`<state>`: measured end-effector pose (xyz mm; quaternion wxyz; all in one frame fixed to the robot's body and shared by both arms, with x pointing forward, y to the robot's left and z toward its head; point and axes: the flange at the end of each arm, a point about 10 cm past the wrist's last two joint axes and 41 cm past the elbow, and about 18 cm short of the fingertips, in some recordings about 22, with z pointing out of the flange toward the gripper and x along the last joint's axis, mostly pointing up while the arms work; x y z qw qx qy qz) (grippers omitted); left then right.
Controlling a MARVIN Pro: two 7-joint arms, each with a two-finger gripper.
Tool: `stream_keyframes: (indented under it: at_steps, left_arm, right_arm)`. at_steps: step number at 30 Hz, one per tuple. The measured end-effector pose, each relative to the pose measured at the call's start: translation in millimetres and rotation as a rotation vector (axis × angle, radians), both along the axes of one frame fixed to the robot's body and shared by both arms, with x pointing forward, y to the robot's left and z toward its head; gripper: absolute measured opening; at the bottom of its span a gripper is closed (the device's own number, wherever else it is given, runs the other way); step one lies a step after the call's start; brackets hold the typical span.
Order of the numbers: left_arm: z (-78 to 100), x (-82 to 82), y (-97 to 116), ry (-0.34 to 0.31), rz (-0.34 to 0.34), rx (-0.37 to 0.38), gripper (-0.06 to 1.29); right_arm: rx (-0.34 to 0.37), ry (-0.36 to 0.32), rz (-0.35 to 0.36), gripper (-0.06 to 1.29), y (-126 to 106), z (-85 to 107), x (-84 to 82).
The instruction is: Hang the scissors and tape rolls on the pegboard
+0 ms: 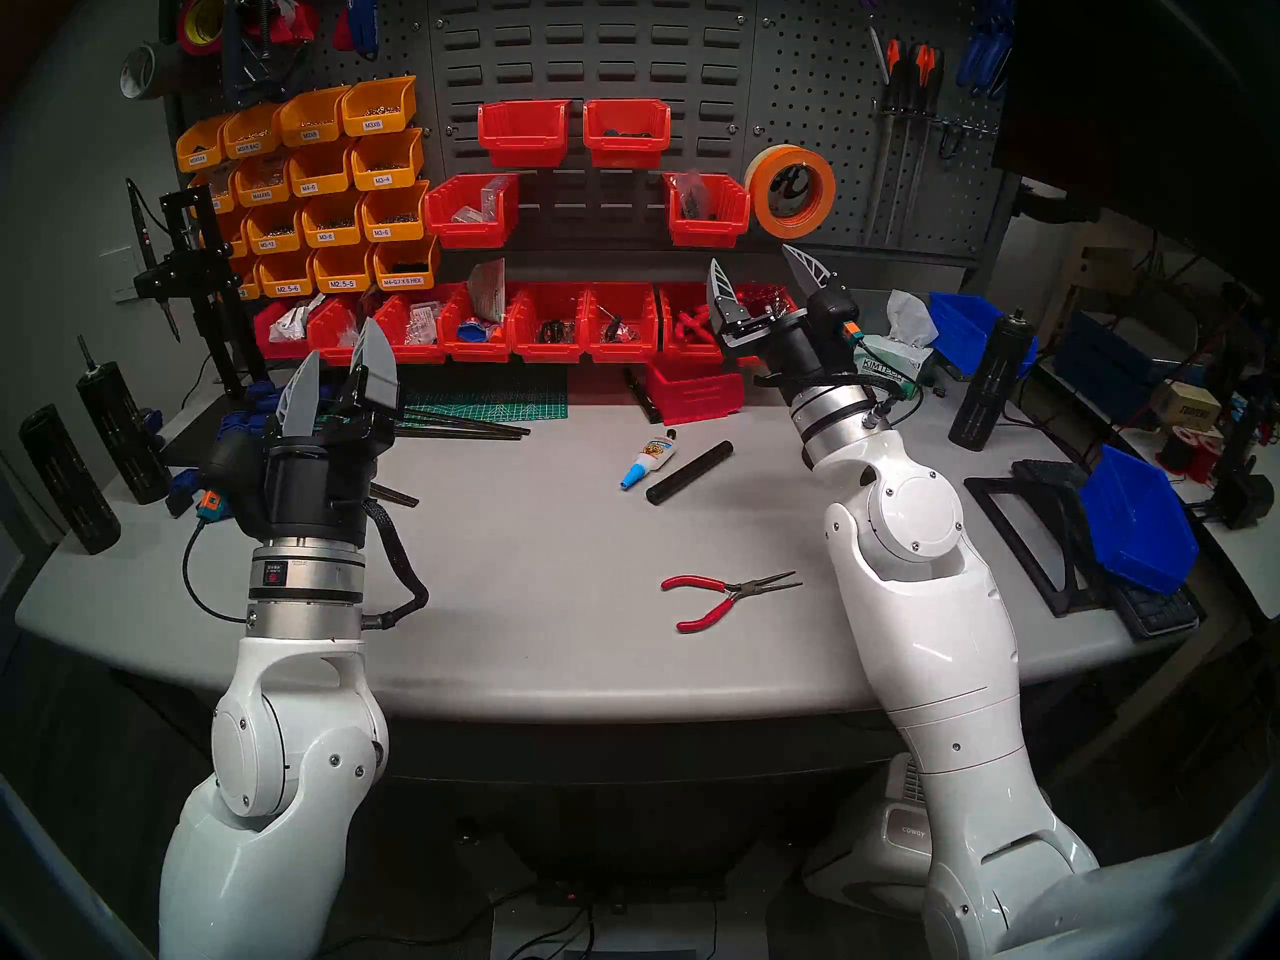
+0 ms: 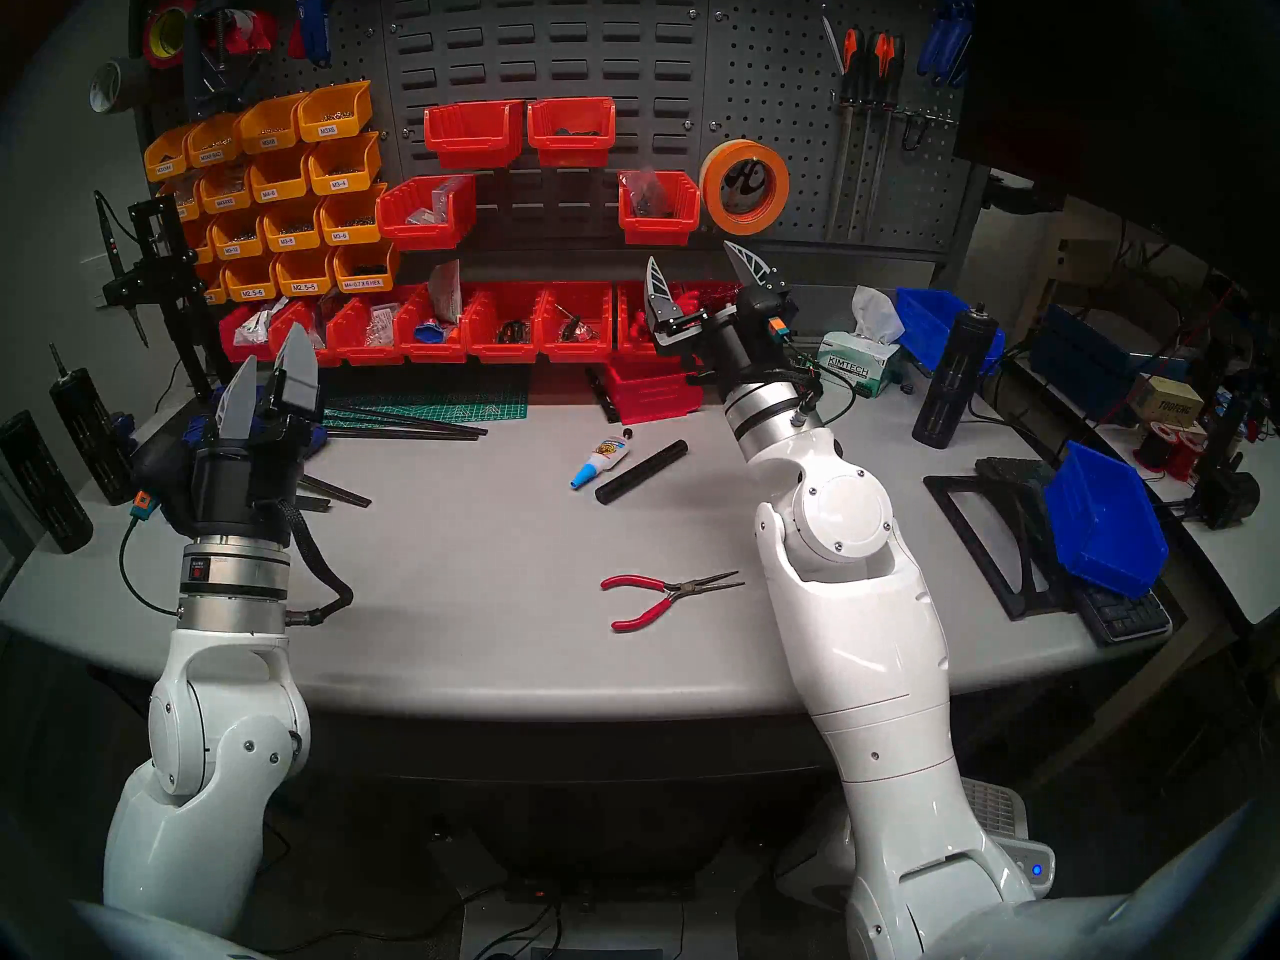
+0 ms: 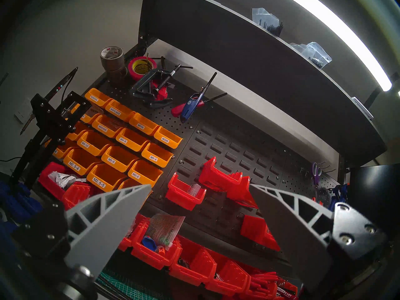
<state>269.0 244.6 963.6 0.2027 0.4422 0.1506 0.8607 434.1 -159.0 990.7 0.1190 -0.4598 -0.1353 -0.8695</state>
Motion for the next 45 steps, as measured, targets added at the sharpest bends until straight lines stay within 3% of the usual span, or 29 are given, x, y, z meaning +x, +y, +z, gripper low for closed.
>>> stream_keyframes:
  at_steps: [13,24,45]
  left_arm:
    - [0.3,-0.1,0,-0.001,0.0,0.0,1.23]
    - [0.9,-0.3,0,-0.002,-0.001,-0.001,1.23]
    - [1.9,-0.6,0,-0.005,-0.001,-0.001,1.24]
  right_arm:
    - [0.034,0.054,-0.045,1.24,4,-25.2,-43.6]
    - [0.044,0.154,-0.108,1.24,2,-39.3,-77.6]
    - [0.036,0.333,-0.143,1.24,10,-32.3,-107.2]
